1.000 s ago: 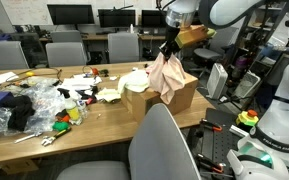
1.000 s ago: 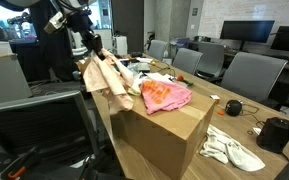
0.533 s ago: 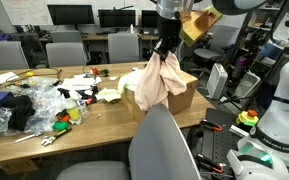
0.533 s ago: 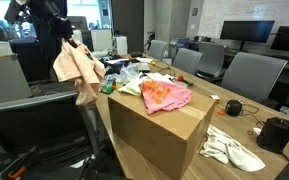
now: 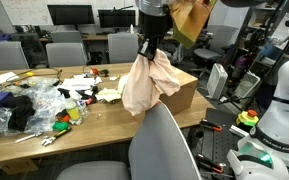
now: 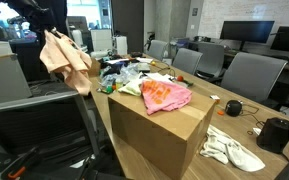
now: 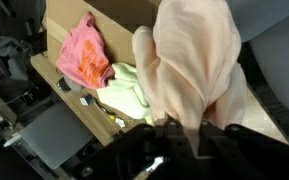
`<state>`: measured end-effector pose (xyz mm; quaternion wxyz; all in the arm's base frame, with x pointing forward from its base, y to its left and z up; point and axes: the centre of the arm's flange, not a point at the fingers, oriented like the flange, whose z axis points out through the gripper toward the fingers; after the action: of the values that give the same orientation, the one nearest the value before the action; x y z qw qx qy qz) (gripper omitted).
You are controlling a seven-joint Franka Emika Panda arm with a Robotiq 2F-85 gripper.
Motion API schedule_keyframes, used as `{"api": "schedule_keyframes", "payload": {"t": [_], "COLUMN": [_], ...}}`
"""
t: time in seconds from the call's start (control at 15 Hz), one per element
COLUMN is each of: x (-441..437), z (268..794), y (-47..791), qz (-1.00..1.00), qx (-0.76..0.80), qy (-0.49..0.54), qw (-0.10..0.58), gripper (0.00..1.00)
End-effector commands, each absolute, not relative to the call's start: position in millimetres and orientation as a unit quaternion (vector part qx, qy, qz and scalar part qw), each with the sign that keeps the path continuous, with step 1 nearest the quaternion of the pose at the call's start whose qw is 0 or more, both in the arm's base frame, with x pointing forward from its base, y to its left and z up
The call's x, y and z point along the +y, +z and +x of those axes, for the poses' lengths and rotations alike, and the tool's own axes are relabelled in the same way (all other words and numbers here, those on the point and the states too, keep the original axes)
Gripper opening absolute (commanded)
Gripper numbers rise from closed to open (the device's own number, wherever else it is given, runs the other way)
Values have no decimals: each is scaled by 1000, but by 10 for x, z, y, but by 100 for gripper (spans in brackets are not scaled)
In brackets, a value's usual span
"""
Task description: Pick up the clothes on the box and put them on the box.
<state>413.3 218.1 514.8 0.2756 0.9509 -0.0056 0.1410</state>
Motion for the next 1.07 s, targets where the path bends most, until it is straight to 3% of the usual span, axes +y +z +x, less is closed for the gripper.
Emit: {"api": "schedule_keyframes", "payload": {"t": [0.0, 0.47, 1.0], "x": [2568, 2936, 2475], "z": [4200, 3957, 3680], "y": [5231, 5253, 5068], "qz": [939, 927, 933], "qx": [50, 127, 153], "qy": [149, 169, 111], "qw": [306, 310, 307], "gripper": [3, 3, 3]}}
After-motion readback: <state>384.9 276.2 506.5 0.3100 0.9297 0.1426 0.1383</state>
